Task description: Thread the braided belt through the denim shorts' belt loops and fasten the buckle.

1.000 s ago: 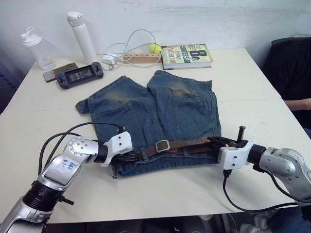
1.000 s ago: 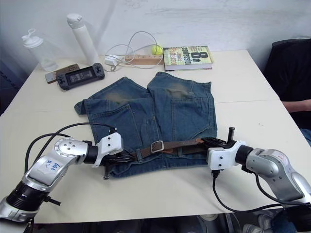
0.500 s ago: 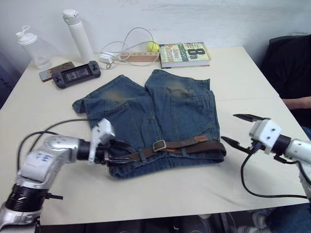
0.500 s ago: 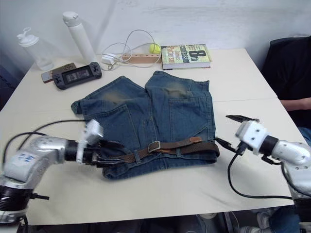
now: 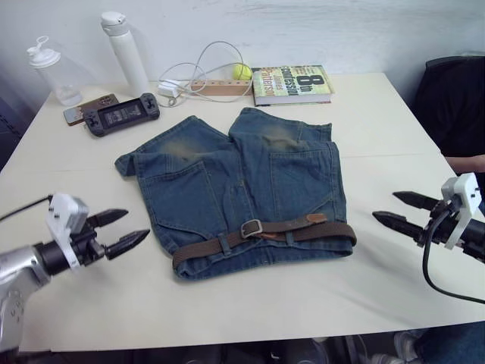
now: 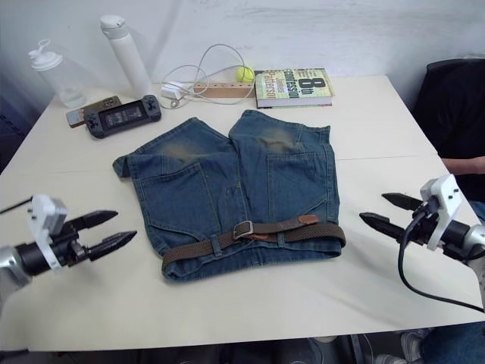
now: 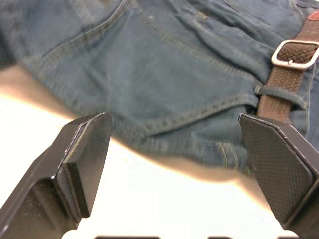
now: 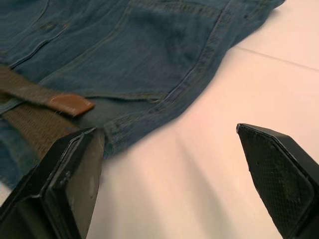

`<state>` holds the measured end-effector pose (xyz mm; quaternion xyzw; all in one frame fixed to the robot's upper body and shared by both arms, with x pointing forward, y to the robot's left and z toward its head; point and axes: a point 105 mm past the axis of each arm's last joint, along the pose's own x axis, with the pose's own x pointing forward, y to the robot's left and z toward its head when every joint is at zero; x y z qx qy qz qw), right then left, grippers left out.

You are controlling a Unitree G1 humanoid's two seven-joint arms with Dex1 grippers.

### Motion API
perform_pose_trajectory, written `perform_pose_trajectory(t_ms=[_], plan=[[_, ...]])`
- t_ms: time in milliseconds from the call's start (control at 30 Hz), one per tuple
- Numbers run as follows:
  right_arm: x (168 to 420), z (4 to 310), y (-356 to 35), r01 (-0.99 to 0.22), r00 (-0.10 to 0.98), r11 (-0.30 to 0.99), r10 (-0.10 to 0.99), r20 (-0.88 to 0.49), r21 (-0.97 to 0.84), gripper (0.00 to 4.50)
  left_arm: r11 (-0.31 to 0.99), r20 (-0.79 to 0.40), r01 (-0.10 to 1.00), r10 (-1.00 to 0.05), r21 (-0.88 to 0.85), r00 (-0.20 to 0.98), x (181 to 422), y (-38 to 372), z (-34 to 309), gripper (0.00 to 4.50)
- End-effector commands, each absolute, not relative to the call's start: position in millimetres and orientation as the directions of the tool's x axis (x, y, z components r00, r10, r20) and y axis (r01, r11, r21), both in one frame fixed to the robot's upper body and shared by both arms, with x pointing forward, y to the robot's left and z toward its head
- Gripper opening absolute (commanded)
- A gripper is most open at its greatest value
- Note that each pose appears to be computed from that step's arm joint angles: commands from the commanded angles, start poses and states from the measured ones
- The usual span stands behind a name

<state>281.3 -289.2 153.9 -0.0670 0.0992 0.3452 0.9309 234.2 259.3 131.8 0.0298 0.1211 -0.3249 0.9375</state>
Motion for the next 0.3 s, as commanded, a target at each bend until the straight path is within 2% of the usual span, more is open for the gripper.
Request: perform_pose_trajectory(t_ms=[33, 133, 300], plan=[[276, 159, -278, -0.697, 0.709, 0.713, 0.672, -0.214, -0.072, 4.5, 0.782, -0.247, 0.621, -0.593, 0.053, 0.767, 223, 254, 125, 4.45], [274, 155, -277, -0.699, 0.706, 0.712, 0.675, -0.216, -0.063, 4.5, 0.779, -0.258, 0.618, -0.579, 0.108, 0.774, 221, 248, 122, 4.45], [275, 150, -276, -0.694, 0.709, 0.718, 0.67, -0.219, -0.05, 4.5, 0.791, -0.261, 0.606, -0.568, 0.089, 0.78, 217, 242, 116, 4.45]])
